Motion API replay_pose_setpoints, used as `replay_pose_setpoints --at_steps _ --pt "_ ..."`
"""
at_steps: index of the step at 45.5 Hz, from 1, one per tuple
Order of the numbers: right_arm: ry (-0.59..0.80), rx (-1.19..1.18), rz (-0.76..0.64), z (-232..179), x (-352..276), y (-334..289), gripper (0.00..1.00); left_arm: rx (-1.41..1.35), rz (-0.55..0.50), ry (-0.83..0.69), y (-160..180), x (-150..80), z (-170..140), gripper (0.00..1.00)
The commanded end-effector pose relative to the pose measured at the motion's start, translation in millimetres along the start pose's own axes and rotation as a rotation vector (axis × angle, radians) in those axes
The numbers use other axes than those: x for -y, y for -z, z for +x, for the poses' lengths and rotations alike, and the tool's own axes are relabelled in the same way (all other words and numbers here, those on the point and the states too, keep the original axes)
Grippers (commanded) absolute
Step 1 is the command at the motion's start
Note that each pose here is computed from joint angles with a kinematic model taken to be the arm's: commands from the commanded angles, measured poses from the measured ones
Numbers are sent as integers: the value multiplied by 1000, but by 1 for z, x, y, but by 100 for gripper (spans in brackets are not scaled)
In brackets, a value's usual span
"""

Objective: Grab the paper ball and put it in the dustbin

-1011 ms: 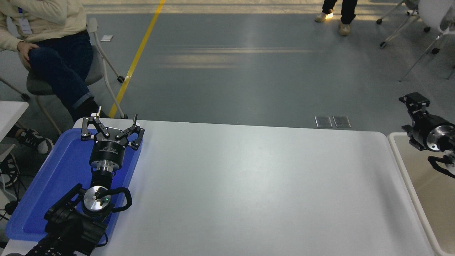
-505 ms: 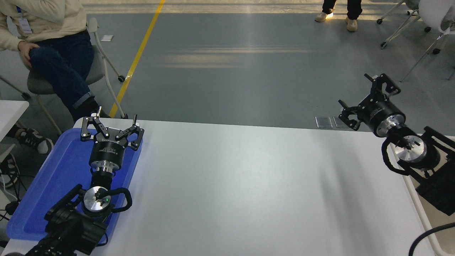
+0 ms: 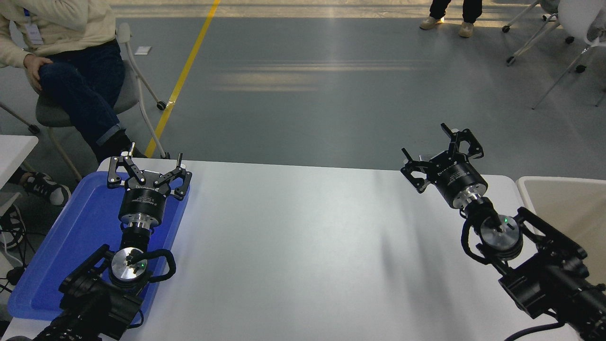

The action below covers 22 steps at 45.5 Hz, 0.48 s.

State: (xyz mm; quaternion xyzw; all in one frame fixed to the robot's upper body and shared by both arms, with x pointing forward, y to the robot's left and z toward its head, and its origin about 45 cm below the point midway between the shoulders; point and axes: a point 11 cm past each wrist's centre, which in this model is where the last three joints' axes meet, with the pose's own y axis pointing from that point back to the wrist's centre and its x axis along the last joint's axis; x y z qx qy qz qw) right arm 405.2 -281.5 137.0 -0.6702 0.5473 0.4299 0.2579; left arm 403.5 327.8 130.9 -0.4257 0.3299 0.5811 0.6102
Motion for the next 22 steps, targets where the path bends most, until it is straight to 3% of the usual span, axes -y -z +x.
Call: replay_pose_setpoints --at_steps 1,22 --pt "13 38 19 29 -18 -6 100 -1 0 1 0 0 0 100" --pt "0 41 20 49 -30 -7 100 0 0 0 0 0 0 100"
